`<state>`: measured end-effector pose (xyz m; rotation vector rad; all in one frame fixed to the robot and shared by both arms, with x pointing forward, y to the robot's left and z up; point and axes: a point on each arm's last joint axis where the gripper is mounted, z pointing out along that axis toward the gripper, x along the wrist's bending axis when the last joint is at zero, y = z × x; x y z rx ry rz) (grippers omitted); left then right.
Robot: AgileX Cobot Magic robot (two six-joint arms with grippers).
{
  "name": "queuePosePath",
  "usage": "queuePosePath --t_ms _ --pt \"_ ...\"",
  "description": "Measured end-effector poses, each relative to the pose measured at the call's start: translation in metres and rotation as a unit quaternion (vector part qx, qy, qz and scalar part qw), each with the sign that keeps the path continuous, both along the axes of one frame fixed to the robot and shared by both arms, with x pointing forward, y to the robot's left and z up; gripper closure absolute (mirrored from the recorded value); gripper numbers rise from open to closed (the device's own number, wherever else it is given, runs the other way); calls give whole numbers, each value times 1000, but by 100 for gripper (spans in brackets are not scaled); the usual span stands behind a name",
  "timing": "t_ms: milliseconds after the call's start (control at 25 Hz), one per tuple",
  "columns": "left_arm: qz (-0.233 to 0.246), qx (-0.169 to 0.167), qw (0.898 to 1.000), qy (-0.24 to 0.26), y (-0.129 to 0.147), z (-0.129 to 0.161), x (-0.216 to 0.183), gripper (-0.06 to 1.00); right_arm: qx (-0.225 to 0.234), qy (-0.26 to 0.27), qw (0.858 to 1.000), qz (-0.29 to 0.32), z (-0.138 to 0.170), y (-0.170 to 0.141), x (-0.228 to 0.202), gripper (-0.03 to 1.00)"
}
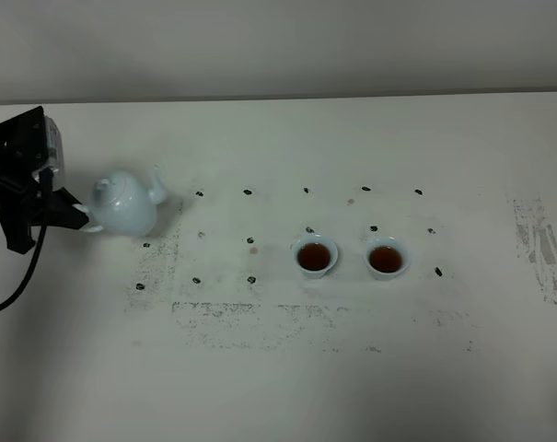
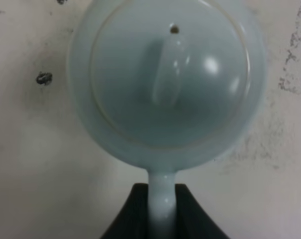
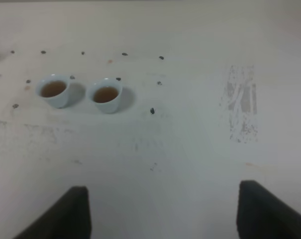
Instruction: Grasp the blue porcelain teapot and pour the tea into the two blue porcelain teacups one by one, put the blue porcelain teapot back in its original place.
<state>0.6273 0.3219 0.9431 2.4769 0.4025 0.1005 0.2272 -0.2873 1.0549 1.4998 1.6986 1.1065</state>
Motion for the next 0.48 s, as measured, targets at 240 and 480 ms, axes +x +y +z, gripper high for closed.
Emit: queuePosePath --t_ms 240,480 --pt "-2 8 1000 -5 -11 -13 6 94 0 0 1000 0 0 0 0 38" --pt "-16 10 1000 5 -21 -23 8 94 0 0 1000 0 0 0 0 38"
